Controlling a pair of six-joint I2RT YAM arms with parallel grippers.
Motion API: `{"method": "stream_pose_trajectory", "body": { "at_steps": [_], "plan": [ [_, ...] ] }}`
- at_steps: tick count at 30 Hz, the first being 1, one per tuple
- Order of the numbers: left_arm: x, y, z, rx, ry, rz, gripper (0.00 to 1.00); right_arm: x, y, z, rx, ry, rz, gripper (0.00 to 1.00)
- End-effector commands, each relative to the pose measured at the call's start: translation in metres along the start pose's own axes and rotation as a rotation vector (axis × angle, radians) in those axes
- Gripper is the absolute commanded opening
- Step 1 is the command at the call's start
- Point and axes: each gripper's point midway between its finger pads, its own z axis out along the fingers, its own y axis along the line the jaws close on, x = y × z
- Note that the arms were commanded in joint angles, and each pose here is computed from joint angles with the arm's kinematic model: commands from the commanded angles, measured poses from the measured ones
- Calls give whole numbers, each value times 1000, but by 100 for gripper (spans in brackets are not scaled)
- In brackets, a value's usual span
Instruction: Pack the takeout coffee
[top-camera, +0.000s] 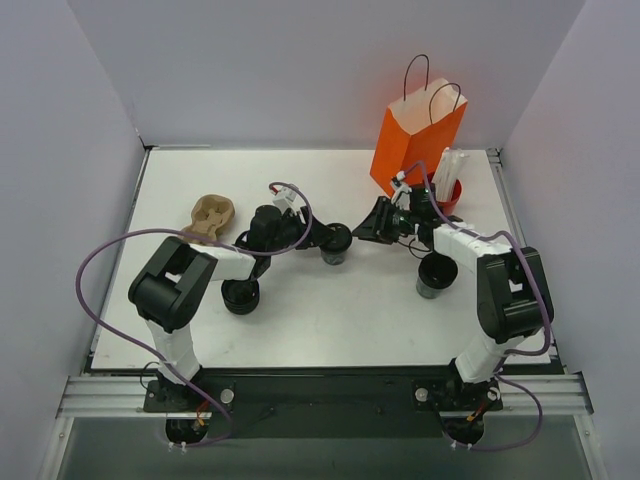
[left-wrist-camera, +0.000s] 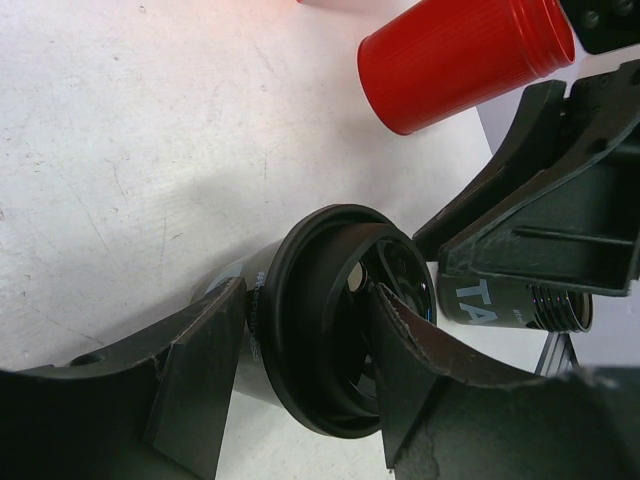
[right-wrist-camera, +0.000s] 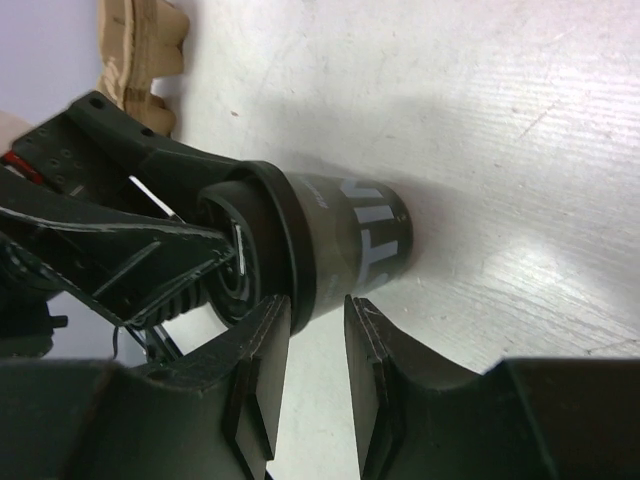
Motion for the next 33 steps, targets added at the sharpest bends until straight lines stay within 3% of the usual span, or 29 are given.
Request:
{"method": "stream_pose_trajectory", "body": {
  "at_steps": [1,26,33],
  "plan": [
    [96,91,-29,-303,286,-49,60,-6,4,1,1,20,-93,29],
    [104,96,-27,-311,302,-67,60,-5,14,7,-35,51,-108,28],
    [103,96,-26,-309,300,-68,59,-8,16,9,-54,54,-92,32]
  ]
}}
